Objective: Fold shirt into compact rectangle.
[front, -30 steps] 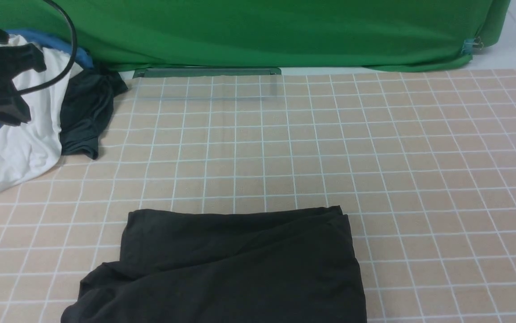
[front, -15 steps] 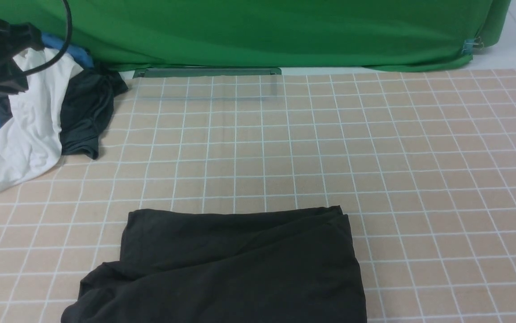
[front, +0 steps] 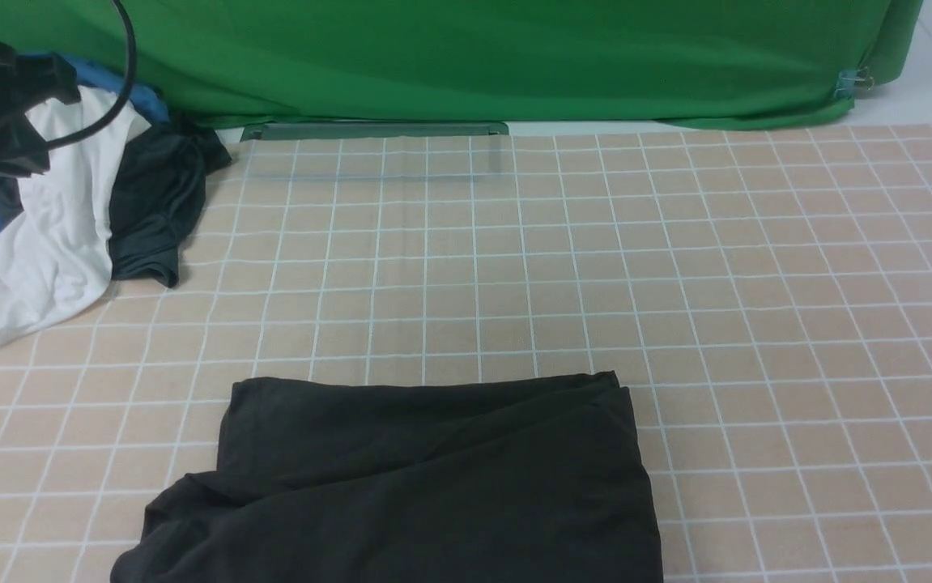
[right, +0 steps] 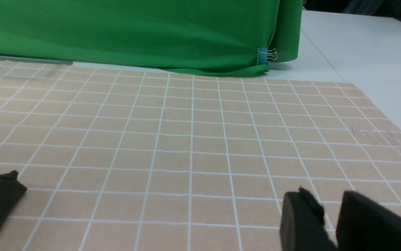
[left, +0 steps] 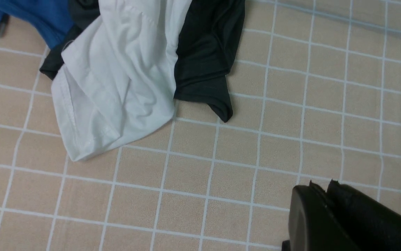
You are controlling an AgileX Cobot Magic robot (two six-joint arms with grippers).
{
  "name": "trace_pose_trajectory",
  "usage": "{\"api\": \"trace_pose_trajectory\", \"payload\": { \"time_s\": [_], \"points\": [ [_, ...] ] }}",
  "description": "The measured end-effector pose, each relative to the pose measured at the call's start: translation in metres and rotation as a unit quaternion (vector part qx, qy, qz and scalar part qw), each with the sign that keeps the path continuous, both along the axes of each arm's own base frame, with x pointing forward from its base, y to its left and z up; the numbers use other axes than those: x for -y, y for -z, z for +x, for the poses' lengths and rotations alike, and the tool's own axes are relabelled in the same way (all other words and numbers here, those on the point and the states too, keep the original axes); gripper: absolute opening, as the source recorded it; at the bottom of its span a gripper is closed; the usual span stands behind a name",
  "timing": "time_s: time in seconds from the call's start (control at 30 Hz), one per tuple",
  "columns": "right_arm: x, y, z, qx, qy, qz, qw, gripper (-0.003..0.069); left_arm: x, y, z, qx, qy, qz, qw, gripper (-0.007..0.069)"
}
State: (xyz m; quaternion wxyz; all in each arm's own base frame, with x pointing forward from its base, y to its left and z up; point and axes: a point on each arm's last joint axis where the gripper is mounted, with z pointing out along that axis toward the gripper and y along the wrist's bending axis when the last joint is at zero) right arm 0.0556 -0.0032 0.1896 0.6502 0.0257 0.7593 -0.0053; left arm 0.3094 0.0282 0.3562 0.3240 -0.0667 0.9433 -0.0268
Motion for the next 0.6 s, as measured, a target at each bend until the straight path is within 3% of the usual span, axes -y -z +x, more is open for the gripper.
{"api": "trace_pose_trajectory", "payload": {
  "time_s": [0.6],
  "points": [
    [0.0,0.0,0.0,0.0,0.0,0.0,1.0,0.0221,0.006,0.007,-0.011,-0.073,0.01,-0.032,0.997,0.0034]
  ]
}}
